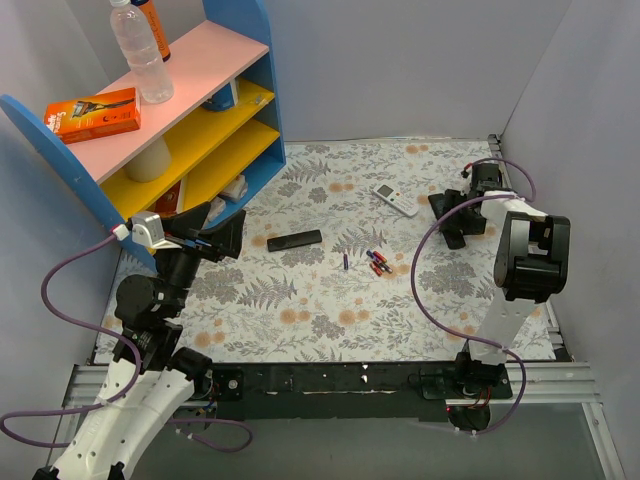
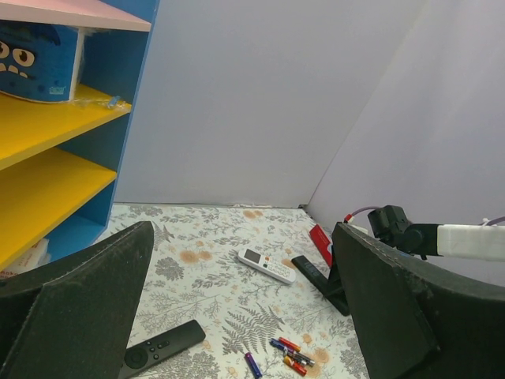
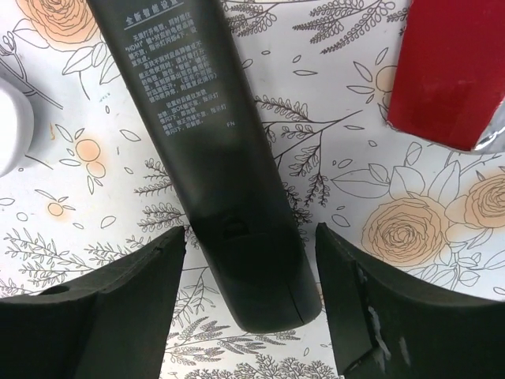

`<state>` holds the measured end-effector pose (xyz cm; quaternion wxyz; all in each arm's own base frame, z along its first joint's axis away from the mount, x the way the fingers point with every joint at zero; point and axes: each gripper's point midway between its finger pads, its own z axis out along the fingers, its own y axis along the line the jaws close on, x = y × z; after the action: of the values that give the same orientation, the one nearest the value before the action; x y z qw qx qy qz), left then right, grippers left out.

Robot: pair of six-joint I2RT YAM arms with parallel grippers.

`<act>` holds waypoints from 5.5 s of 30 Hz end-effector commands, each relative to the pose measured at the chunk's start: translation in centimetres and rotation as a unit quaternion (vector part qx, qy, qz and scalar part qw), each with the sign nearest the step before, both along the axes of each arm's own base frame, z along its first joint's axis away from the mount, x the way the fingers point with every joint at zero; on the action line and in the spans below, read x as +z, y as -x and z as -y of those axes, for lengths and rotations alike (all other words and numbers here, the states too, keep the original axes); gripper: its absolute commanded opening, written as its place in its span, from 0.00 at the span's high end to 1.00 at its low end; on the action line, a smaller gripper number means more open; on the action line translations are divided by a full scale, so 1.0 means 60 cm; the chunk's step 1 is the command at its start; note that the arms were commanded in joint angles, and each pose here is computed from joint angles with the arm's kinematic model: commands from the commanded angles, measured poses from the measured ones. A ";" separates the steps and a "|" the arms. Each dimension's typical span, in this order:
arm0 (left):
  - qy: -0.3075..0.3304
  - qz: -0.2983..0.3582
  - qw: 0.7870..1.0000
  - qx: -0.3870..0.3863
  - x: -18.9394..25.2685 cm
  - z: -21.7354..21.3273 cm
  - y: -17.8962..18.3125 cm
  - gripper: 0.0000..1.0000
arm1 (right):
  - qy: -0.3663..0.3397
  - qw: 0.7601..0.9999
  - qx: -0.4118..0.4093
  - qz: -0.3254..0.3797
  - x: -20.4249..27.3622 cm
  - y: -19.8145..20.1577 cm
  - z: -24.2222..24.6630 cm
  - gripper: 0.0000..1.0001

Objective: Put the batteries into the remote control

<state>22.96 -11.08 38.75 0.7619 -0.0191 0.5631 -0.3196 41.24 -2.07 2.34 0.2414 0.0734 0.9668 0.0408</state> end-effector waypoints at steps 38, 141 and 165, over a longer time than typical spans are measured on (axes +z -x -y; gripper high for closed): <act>-0.082 -0.194 0.976 -0.062 -0.154 0.077 -0.079 0.02 | 0.116 0.982 0.138 0.056 0.083 -0.030 -0.047 0.15; 0.104 -0.293 0.931 -0.191 -0.171 0.191 -0.133 1.00 | -0.263 0.718 0.448 0.464 0.395 0.295 -0.588 0.17; 0.125 -0.309 0.922 -0.196 -0.150 0.191 -0.122 0.81 | -0.189 0.728 0.441 0.490 0.334 0.292 -0.617 0.99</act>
<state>30.76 -22.51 25.88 0.4371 -0.1155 0.7481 -0.4858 23.77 34.75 20.34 0.5860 -0.3540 0.6410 0.3470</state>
